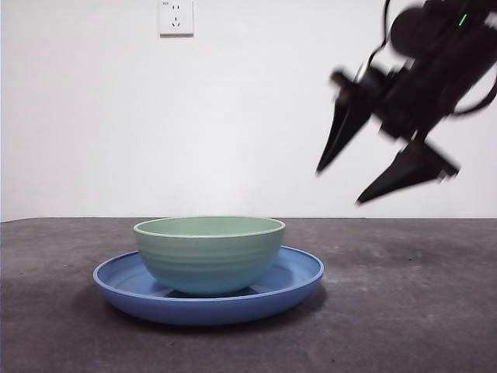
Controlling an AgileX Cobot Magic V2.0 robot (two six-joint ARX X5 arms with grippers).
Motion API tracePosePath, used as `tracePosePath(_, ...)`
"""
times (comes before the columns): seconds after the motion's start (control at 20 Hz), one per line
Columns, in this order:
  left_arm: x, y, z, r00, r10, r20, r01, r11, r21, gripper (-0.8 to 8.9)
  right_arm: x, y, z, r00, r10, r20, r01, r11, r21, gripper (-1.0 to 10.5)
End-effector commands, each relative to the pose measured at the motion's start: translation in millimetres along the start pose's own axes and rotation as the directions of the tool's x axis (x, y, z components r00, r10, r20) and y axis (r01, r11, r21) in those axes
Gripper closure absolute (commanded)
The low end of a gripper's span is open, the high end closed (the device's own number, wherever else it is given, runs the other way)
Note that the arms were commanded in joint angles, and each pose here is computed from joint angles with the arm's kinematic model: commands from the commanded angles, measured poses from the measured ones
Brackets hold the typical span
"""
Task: Place the green bowl on the blue plate
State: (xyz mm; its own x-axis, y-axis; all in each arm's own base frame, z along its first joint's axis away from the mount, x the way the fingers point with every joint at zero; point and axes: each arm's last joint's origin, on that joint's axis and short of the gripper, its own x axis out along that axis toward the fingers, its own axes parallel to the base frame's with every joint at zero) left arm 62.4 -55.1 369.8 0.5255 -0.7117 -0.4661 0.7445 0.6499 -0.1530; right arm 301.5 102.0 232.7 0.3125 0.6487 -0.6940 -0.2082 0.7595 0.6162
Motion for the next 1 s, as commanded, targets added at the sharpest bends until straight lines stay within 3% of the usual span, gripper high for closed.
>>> tracePosePath(0.05, -4, -2, 5, 1.000, -0.010, 0.024, 0.010, 1.000, 0.004, 1.76, -37, 22, -4, 0.998, 0.022, 0.067, -0.017, 0.998, -0.068, 4.7)
tracePosePath(0.35, -4, -2, 5, 1.000, -0.010, 0.024, 0.010, 1.000, 0.004, 1.76, -128, 73, -59, 0.982, 0.059, 0.182, -0.019, 0.976, -0.216, 3.2)
tracePosePath(0.6, -4, -2, 5, 1.000, -0.010, 0.023, 0.010, 1.000, 0.003, 1.75, -162, 84, -102, 0.982, 0.032, 0.184, 0.023, 0.957, -0.290, 3.0)
tracePosePath(1.0, -4, -2, 5, 1.000, -0.010, 0.022, 0.010, 1.000, 0.003, 1.76, -201, 83, -158, 0.977, -0.021, 0.210, 0.113, 0.895, -0.432, 3.0)
